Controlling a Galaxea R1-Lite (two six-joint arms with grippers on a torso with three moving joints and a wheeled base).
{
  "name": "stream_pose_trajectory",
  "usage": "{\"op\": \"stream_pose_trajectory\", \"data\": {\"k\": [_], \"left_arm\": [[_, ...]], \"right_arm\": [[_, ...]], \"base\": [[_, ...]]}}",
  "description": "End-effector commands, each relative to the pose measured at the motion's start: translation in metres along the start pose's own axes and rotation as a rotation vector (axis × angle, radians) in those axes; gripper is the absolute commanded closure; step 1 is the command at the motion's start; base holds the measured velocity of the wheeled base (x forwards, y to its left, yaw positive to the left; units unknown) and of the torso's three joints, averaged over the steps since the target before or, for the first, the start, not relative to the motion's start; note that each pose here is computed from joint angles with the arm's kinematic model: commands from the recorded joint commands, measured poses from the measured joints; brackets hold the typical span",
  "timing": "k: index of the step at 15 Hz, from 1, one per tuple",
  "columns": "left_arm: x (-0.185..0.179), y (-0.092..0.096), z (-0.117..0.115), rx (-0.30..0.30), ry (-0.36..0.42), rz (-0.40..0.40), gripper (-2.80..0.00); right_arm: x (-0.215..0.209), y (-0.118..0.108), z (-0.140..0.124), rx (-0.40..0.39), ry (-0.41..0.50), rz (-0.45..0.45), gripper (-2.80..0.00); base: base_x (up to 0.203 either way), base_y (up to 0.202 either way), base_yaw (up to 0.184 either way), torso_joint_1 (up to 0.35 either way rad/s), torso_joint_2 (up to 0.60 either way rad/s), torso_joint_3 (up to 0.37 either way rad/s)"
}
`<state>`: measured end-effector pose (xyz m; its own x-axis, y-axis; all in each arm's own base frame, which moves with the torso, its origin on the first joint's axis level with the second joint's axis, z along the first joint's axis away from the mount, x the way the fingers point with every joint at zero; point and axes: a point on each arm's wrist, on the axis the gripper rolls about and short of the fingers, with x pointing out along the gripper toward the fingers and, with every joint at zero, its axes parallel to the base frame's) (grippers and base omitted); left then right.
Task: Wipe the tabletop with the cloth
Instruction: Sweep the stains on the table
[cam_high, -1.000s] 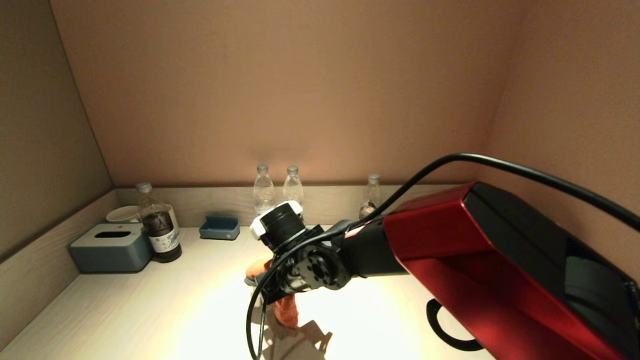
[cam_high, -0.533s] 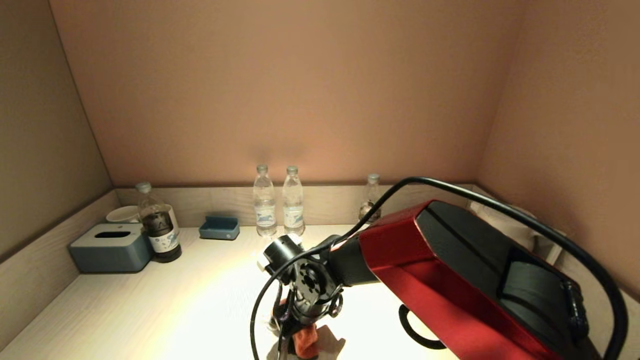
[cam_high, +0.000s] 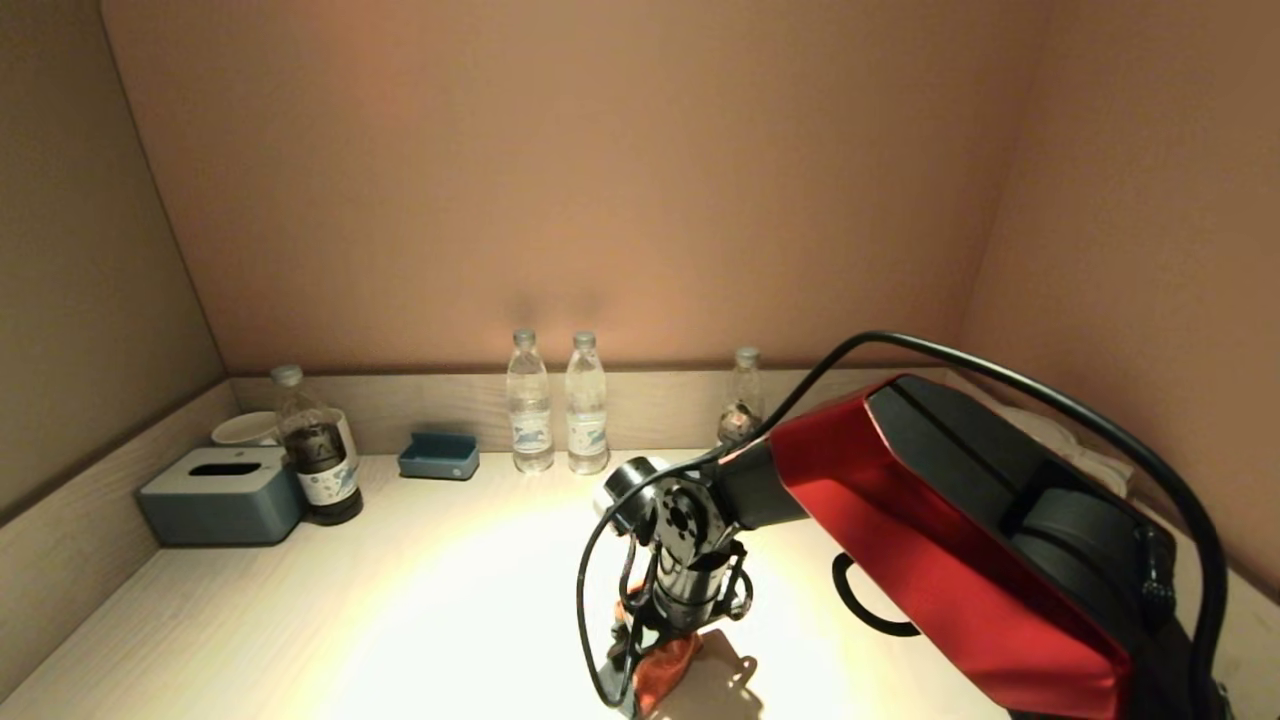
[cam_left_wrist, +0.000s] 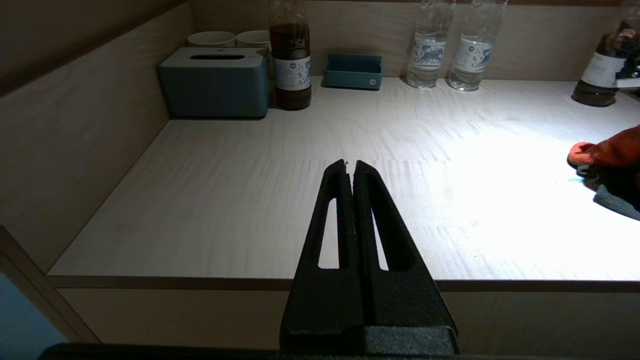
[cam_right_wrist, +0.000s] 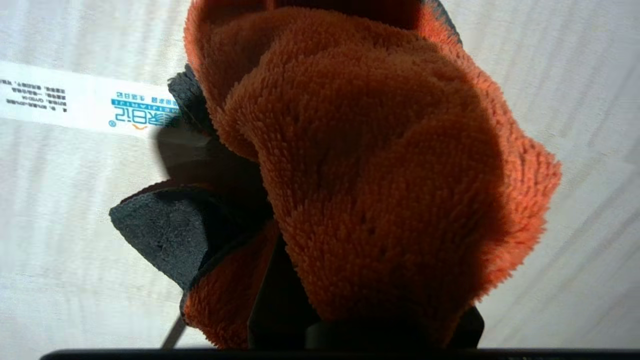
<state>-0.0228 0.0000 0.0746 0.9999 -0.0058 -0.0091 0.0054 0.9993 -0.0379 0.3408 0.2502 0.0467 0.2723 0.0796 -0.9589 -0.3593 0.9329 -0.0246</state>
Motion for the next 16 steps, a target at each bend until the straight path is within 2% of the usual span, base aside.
{"op": "stream_pose_trajectory", "data": {"k": [1,7,9,15,16], "left_arm": [[0.0,0.0,0.0,0.0,0.0,0.001,0.0],[0.0,0.0,0.0,0.0,0.0,0.0,0.0],[0.0,0.0,0.0,0.0,0.0,0.0,0.0],[0.0,0.0,0.0,0.0,0.0,0.0,0.0],[0.0,0.0,0.0,0.0,0.0,0.001,0.0]], "right_arm": [[-0.005,-0.022,0.005,0.049,-0.007,-0.014,0.0],[-0.004,-0.064,0.003,0.135,0.026,-0.045,0.0],[-0.003,-0.081,-0.005,0.167,0.055,-0.055,0.0],[-0.011,-0.104,-0.022,0.19,0.089,-0.066,0.0],[-0.01,-0.109,-0.032,0.196,0.109,-0.07,0.0]], "base": [[0.0,0.0,0.0,0.0,0.0,0.0],[0.0,0.0,0.0,0.0,0.0,0.0],[0.0,0.0,0.0,0.0,0.0,0.0],[0.0,0.0,0.0,0.0,0.0,0.0],[0.0,0.0,0.0,0.0,0.0,0.0]]}}
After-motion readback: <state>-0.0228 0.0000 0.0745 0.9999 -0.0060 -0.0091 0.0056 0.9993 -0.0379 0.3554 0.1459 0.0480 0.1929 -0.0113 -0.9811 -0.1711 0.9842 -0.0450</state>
